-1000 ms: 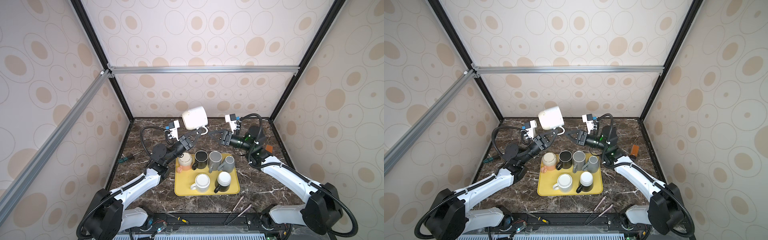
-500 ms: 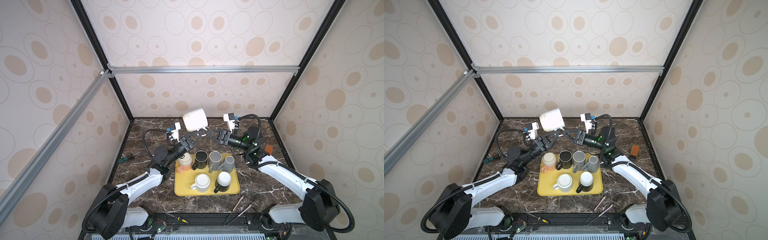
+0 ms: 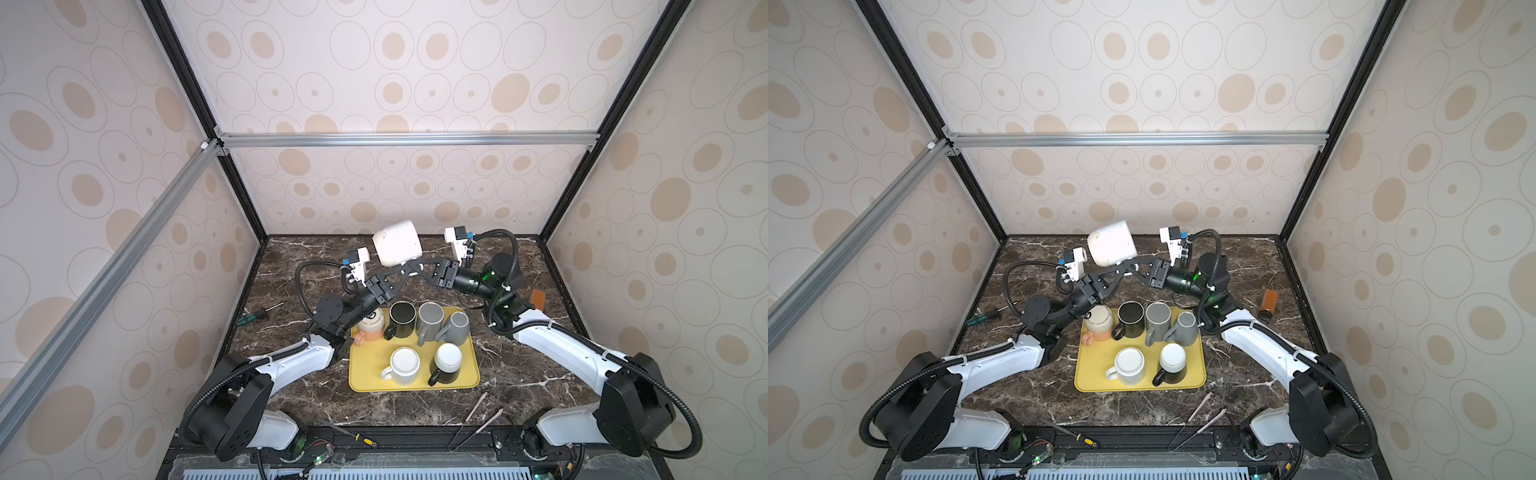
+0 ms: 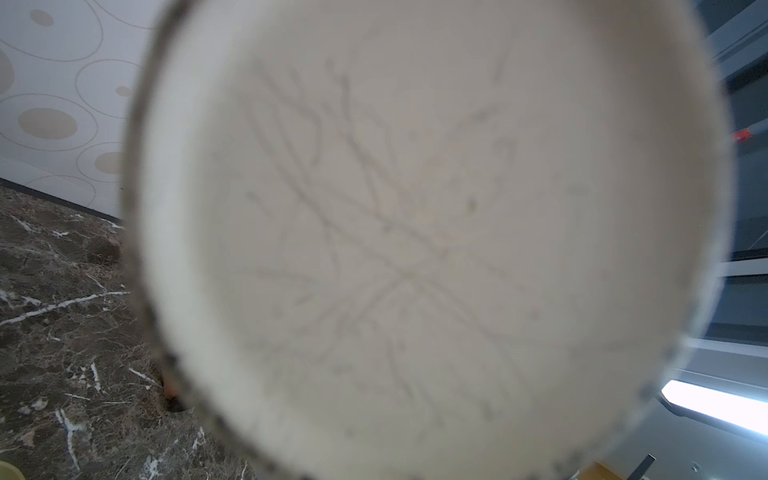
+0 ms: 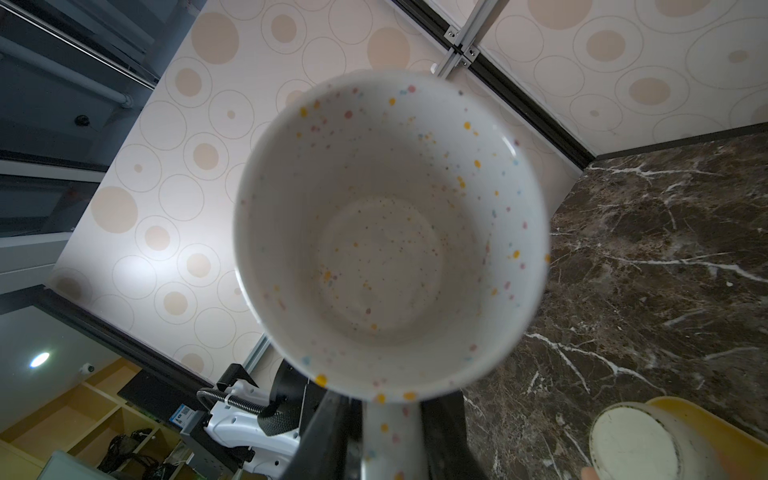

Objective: Turn the mug right side up
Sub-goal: 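Grasp the mug handle with the right gripper beside the left gripper, then open the left gripper and carry the mug away with the right gripper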

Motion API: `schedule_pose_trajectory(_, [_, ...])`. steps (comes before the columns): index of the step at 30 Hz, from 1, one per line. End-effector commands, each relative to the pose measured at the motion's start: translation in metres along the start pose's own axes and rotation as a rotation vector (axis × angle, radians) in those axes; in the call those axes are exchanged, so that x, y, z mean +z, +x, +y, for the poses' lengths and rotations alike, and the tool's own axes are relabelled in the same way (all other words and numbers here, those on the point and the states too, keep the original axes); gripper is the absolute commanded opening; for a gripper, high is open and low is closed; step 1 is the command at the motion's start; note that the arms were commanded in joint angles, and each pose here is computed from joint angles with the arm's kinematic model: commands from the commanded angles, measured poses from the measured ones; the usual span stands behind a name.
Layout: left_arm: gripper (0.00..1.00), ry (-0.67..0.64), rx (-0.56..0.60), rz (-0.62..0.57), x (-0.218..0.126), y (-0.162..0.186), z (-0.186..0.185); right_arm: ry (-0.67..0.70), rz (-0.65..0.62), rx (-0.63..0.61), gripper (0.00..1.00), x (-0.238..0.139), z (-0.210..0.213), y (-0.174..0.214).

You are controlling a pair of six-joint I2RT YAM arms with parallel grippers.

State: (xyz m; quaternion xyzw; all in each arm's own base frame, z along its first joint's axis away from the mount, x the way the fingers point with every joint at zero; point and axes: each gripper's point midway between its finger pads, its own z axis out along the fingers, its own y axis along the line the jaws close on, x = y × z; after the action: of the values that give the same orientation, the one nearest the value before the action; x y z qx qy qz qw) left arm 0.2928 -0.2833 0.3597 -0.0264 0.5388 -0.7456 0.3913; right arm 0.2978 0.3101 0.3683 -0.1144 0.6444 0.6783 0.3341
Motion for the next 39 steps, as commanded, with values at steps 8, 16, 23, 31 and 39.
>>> schedule_pose_trajectory(8, [0.00,0.179,0.057,-0.011,0.004,-0.003,-0.047,-0.048,-0.012,-0.022,0.00,0.005,0.014,-0.006])
schedule_pose_trajectory(16, [1.00,0.001,0.095,0.006,0.004,-0.001,-0.014,0.012,-0.061,-0.014,0.00,0.003,0.009,-0.017])
schedule_pose_trajectory(23, [1.00,-0.350,0.215,-0.017,-0.023,-0.014,0.033,0.095,-0.136,-0.057,0.00,-0.003,-0.003,-0.036])
schedule_pose_trajectory(31, [1.00,-0.805,0.508,-0.120,-0.083,-0.064,0.052,0.374,-0.174,-0.054,0.00,-0.036,-0.054,-0.069])
schedule_pose_trajectory(39, [1.00,-0.881,0.605,0.016,-0.104,-0.066,0.066,0.842,-0.155,-0.218,0.00,-0.090,-0.111,-0.094])
